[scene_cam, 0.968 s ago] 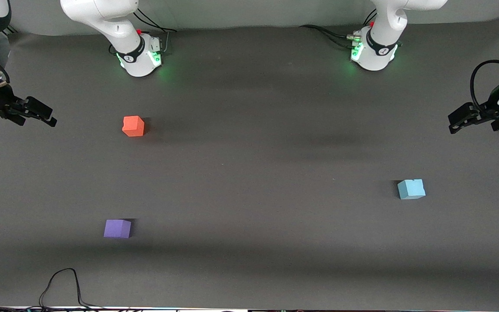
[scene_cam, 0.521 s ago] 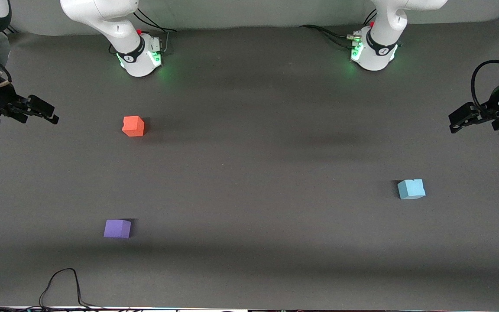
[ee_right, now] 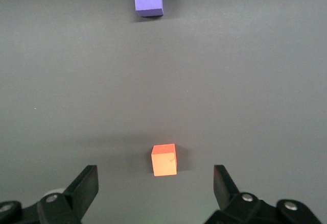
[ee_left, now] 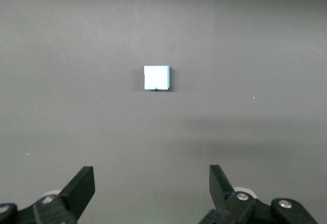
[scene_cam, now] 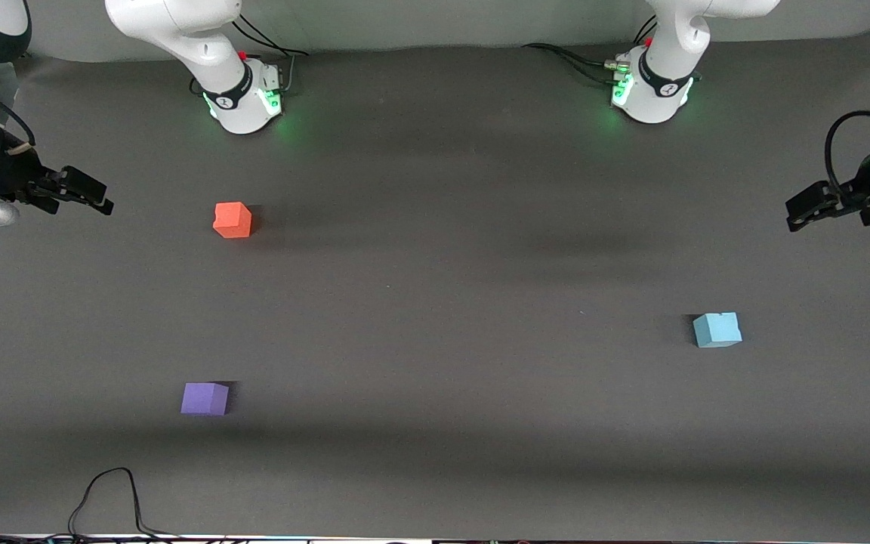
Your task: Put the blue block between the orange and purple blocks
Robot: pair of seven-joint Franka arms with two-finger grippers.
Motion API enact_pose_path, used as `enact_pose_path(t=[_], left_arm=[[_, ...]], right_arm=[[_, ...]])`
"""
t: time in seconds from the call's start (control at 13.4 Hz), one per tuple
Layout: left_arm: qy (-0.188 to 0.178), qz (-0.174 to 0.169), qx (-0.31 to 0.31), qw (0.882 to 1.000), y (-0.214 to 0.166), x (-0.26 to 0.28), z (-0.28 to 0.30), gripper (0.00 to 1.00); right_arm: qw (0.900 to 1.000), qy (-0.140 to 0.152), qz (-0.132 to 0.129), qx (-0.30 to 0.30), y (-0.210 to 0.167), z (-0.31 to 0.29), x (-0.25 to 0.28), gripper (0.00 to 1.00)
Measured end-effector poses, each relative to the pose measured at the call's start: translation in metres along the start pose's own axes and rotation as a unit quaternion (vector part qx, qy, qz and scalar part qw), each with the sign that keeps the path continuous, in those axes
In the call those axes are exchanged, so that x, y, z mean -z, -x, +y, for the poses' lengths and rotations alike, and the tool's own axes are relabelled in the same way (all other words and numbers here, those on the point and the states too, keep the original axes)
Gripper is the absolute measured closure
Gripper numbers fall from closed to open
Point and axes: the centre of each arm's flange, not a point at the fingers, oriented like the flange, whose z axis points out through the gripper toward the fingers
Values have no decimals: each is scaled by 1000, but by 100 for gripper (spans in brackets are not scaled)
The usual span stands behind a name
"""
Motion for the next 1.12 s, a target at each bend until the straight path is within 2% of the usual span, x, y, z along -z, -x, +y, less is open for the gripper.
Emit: enact_pose_path(t=[0.37, 0.67, 0.82, 1.12], left_arm=[[-10, -24, 1, 1000, -35, -134, -9, 0], [-15, -61, -10, 998, -48, -232, -32, 2], [5, -71, 4, 997, -56, -272, -44, 1], [30, -65, 26, 997, -67, -329, -43, 1]], right_arm=[[1000, 3, -8, 0, 0, 0, -8, 0], [1000, 4, -15, 0, -1, 0, -14, 0], [1000, 4, -17, -1, 0, 2, -16, 0], [1000, 3, -11, -3, -2, 4, -16, 0]])
